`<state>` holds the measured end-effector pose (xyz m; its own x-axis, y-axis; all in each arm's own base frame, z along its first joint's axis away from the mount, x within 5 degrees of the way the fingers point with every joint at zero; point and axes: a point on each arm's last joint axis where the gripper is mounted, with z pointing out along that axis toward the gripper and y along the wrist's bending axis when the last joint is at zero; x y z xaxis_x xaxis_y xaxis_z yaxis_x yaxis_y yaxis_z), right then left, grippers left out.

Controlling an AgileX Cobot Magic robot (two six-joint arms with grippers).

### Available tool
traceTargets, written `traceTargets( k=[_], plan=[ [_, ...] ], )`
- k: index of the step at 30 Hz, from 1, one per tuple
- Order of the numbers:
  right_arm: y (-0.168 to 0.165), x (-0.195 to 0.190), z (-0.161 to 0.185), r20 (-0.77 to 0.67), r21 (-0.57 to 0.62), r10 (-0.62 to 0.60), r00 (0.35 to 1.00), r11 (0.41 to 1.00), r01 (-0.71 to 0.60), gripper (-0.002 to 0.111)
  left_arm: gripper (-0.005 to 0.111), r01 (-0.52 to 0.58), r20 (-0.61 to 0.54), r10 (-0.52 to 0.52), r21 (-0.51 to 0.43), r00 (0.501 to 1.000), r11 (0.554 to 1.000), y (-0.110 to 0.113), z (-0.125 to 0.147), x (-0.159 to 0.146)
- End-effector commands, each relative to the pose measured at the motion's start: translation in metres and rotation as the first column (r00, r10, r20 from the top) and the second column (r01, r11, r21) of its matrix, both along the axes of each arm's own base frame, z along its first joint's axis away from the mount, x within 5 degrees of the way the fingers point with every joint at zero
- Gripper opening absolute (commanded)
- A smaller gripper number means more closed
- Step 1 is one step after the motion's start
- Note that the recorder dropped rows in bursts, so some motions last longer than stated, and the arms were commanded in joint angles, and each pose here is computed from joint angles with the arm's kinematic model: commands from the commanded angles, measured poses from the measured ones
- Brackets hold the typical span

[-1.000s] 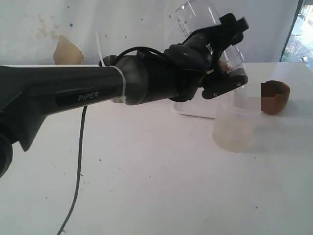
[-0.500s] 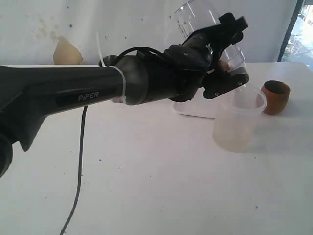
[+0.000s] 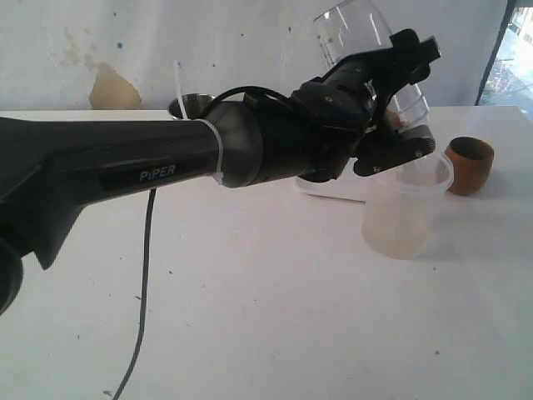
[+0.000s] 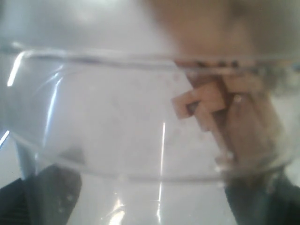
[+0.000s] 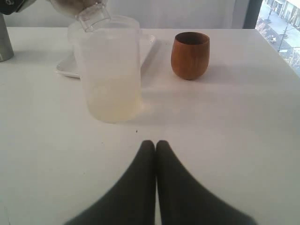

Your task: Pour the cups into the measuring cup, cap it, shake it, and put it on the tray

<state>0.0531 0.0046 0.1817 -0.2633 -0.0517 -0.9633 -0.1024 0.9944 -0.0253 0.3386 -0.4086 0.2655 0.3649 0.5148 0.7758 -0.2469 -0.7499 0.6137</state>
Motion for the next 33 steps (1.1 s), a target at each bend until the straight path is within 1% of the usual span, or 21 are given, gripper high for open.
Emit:
traceTargets(
  k=[1,19,23,26,28,29,30,32,33],
  plan=[
    [0.0,0.0,0.0,0.01,-0.001,-0.003,1.0,1.0,0.003,0.0,0.0,-0.024,0.025,0.025,-0.045,0.999,0.999,0.004,0.016,-0.001],
    [0.0,0.0,0.0,0.01,-0.001,-0.003,1.0,1.0,0.003,0.0,0.0,-0.025,0.023,0.026,-0.049,0.999,0.998,0.004,0.016,-0.001],
    [0.0,0.0,0.0,0.01,-0.001,-0.003,1.0,1.0,0.003,0.0,0.0,-0.035,-0.008,0.034,-0.114,0.999,0.993,0.004,0.016,-0.001],
    [0.0,0.0,0.0,0.01,-0.001,-0.003,1.0,1.0,0.003,0.0,0.0,-0.075,-0.05,0.066,-0.213,0.997,0.974,0.006,0.016,-0.001],
    [0.0,0.0,0.0,0.01,-0.001,-0.003,1.0,1.0,0.003,0.0,0.0,-0.128,-0.099,0.1,-0.327,0.99,0.936,0.008,0.017,0.001],
    [0.0,0.0,0.0,0.01,-0.001,-0.003,1.0,1.0,0.003,0.0,0.0,-0.158,-0.128,0.116,-0.393,0.985,0.906,0.01,0.018,0.001],
    [0.0,0.0,0.0,0.01,-0.001,-0.003,1.0,1.0,0.003,0.0,0.0,-0.192,-0.159,0.132,-0.461,0.978,0.866,0.012,0.018,0.002],
    [0.0,0.0,0.0,0.01,-0.001,-0.003,1.0,1.0,0.003,0.0,0.0,-0.253,-0.224,0.146,-0.591,0.964,0.766,0.014,0.019,0.003],
    [0.0,0.0,0.0,0.01,-0.001,-0.003,1.0,1.0,0.003,0.0,0.0,-0.287,-0.262,0.145,-0.66,0.954,0.694,0.016,0.02,0.003]
  ],
)
